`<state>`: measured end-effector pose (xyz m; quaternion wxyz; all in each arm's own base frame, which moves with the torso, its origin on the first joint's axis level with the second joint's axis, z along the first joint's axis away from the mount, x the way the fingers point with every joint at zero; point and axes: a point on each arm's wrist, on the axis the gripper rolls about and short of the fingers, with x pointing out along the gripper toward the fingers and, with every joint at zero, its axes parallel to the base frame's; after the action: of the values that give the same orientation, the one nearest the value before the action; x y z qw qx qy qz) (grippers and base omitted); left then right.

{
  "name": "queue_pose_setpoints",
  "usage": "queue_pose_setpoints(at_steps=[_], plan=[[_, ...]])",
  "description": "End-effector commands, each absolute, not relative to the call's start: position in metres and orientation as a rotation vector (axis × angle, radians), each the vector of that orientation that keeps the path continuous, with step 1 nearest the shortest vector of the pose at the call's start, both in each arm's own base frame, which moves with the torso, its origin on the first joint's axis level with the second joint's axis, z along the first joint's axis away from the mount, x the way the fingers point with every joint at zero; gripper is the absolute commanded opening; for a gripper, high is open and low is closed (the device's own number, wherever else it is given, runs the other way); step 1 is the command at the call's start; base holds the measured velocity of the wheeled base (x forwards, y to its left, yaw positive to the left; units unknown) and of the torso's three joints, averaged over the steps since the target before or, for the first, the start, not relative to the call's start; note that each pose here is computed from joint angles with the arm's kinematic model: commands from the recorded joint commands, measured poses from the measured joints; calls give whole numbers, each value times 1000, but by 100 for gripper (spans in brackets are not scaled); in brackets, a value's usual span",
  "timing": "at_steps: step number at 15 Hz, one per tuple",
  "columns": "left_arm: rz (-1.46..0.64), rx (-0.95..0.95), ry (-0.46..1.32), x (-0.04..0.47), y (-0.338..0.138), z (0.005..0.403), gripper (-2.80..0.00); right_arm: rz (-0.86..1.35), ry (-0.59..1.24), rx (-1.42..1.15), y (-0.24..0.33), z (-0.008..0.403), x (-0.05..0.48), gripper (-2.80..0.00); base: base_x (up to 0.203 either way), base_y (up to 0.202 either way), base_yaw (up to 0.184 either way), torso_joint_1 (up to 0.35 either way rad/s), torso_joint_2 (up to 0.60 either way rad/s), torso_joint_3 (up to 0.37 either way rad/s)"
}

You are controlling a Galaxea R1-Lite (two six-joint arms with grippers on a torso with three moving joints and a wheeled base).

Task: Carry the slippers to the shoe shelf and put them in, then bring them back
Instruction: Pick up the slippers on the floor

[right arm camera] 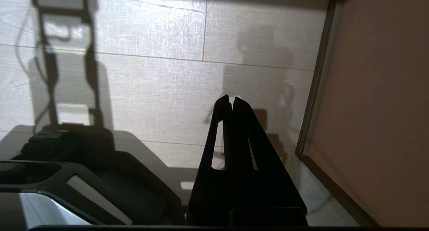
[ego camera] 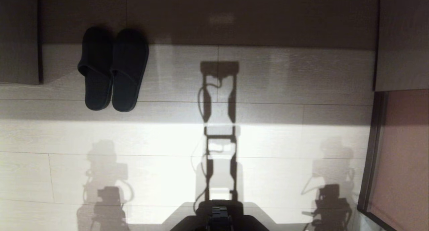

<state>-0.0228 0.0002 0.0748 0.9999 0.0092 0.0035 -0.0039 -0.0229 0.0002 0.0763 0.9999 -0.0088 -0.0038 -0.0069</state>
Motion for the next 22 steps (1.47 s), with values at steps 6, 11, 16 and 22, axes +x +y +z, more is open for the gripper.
queue_pose_setpoints(at_steps=[6, 11, 16, 22], plan=[[-8, 18, 8, -23, 0, 75, -280, -14, -6, -18, 0, 64, -23, -280, 0, 0, 0, 3, 2, -198], [-8, 18, 9, -23, 0, 75, -280, -14, -6, -18, 0, 64, -23, -280, 0, 0, 0, 1, 0, -63], [-8, 15, 6, -23, 0, 75, -280, -14, -5, -18, 0, 64, -23, -280, 0, 0, 0, 0, 0, 0], [-9, 12, 8, -23, 0, 75, -280, -14, -6, -18, 0, 64, -23, -280, 0, 0, 0, 0, 0, 0]])
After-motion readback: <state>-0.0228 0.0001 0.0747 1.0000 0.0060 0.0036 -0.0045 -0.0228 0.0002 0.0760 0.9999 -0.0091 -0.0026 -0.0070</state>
